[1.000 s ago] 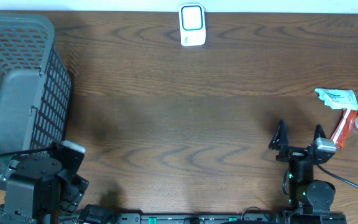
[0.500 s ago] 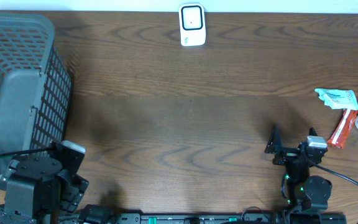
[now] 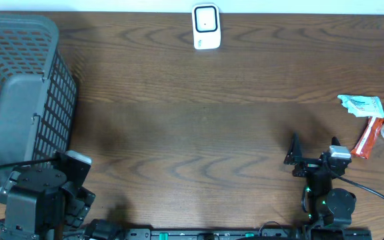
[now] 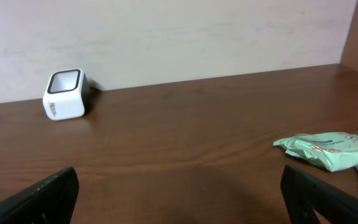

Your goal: Scan the item barcode

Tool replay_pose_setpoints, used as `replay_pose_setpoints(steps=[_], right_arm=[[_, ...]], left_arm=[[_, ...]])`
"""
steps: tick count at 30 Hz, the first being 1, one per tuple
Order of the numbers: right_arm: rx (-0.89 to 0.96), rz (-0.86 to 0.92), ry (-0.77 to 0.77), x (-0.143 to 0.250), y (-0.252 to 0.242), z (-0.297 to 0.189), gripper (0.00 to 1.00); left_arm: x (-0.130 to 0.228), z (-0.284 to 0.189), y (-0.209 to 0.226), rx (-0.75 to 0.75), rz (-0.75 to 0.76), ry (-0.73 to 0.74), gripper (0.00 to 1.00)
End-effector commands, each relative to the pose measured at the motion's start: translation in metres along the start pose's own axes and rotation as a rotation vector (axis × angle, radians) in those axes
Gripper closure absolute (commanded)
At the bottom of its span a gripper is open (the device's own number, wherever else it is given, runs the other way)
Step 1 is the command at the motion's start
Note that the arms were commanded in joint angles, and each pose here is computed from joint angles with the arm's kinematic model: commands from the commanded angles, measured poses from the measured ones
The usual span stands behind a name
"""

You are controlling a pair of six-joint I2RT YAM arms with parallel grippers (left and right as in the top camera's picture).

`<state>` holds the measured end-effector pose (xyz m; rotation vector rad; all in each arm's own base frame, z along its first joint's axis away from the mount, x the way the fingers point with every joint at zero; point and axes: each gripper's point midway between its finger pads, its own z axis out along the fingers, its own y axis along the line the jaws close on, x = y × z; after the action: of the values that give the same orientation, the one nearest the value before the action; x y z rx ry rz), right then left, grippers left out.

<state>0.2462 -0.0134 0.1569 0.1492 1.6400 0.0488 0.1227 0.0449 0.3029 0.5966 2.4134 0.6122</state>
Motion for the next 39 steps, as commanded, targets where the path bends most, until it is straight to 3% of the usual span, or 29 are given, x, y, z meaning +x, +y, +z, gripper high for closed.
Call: replay_pose_setpoints(steps=[1,9,11,13,22,31,39], right_arm=[[-0.017,-0.013,0.002,0.001,0.004,0.000,0.01],[-0.017,-0.014,0.002,0.001,0.004,0.000,0.01],[-0.017,-0.014,0.002,0.001,0.004,0.000,0.01],[-0.017,-0.014,0.002,0.001,0.004,0.000,0.01],[-0.017,-0.014,0.002,0.001,0.004,0.000,0.01],[-0.017,-0.014,0.002,0.001,0.004,0.000,0.01],[-0.017,-0.013,0.002,0.001,0.004,0.000,0.01]], left_arm=[[0.000,-0.001,0.001,-0.002,-0.015,-0.004,0.02],[-0.001,-0.001,0.001,0.000,-0.016,-0.005,0.02],[-0.007,-0.002,-0.010,0.062,-0.017,-0.035,0.02],[-0.020,-0.004,-0.022,0.139,-0.029,-0.100,0.02],[-0.064,-0.020,-0.033,0.192,-0.117,-0.452,0.02],[-0.077,0.030,-0.061,0.175,-0.197,-0.648,0.02],[-0.078,0.087,-0.077,0.138,-0.402,-0.776,0.02]])
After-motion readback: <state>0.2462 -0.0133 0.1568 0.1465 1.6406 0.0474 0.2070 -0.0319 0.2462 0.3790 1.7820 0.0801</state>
